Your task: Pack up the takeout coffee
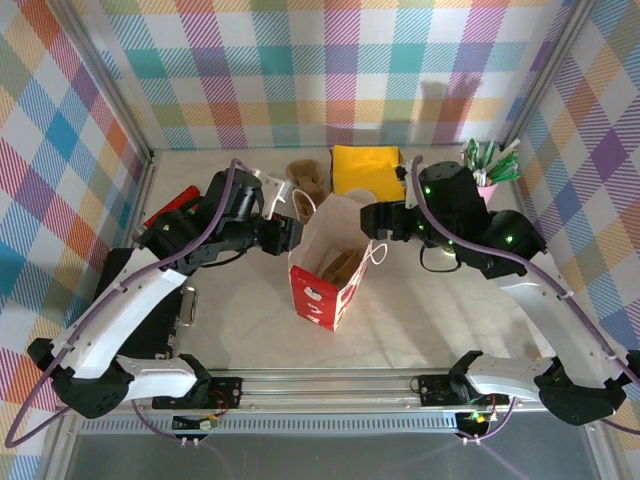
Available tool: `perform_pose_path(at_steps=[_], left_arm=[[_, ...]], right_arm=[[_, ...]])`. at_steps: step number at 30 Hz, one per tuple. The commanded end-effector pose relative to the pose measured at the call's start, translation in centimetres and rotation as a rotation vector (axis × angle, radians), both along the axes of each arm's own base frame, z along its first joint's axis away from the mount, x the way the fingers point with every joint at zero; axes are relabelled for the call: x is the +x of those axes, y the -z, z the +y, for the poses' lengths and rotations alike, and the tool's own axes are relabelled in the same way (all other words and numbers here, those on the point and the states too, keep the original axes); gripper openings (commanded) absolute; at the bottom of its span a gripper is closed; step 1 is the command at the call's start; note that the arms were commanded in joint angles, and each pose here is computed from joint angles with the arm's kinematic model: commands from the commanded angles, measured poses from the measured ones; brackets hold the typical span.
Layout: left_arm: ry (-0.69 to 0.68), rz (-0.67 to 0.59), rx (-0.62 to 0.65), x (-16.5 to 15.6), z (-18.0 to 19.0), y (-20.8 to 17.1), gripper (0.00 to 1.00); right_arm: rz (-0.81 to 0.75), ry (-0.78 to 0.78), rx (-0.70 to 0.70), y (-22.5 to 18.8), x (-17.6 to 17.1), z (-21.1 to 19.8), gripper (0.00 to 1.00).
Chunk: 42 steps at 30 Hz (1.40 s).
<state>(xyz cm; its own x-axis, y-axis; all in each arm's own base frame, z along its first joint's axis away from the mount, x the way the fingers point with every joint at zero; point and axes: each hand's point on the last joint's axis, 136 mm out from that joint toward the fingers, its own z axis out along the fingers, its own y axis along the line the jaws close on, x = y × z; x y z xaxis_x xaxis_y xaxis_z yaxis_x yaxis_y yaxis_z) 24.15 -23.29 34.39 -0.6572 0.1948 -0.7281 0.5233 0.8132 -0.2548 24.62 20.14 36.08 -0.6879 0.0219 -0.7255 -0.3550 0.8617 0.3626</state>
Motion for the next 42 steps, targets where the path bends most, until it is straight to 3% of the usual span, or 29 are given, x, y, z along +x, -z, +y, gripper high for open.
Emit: perform_pose_path(at_steps=[1,8,17,29,42], left_arm=[[-0.041,-0.007,0.041,-0.3,0.1,-0.9,0.45],[-0.034,0.023,0.045,0.0,-3.2,-1.2,0.45],[-0.047,0.121,0.079,0.8,-6.6,2.5,0.44],[-0.078,0.218,0.228,2.5,-8.1,9.3,0.2],[-0.034,0.343,0.288,2.0,-9.8,15.6,0.15]], right_arm=[[0.11,0.112,0.097,2.0,0.5,-1.0,0.78],[0.223,0.158,0.159,5.2,0.5,-1.5,0.77],[0.278,0.167,0.178,7.3,0.7,-1.5,0.76],[0.331,0.138,0.195,9.0,1.1,-0.3,0.7],[0.388,0.127,0.188,11.1,1.5,0.7,0.64]])
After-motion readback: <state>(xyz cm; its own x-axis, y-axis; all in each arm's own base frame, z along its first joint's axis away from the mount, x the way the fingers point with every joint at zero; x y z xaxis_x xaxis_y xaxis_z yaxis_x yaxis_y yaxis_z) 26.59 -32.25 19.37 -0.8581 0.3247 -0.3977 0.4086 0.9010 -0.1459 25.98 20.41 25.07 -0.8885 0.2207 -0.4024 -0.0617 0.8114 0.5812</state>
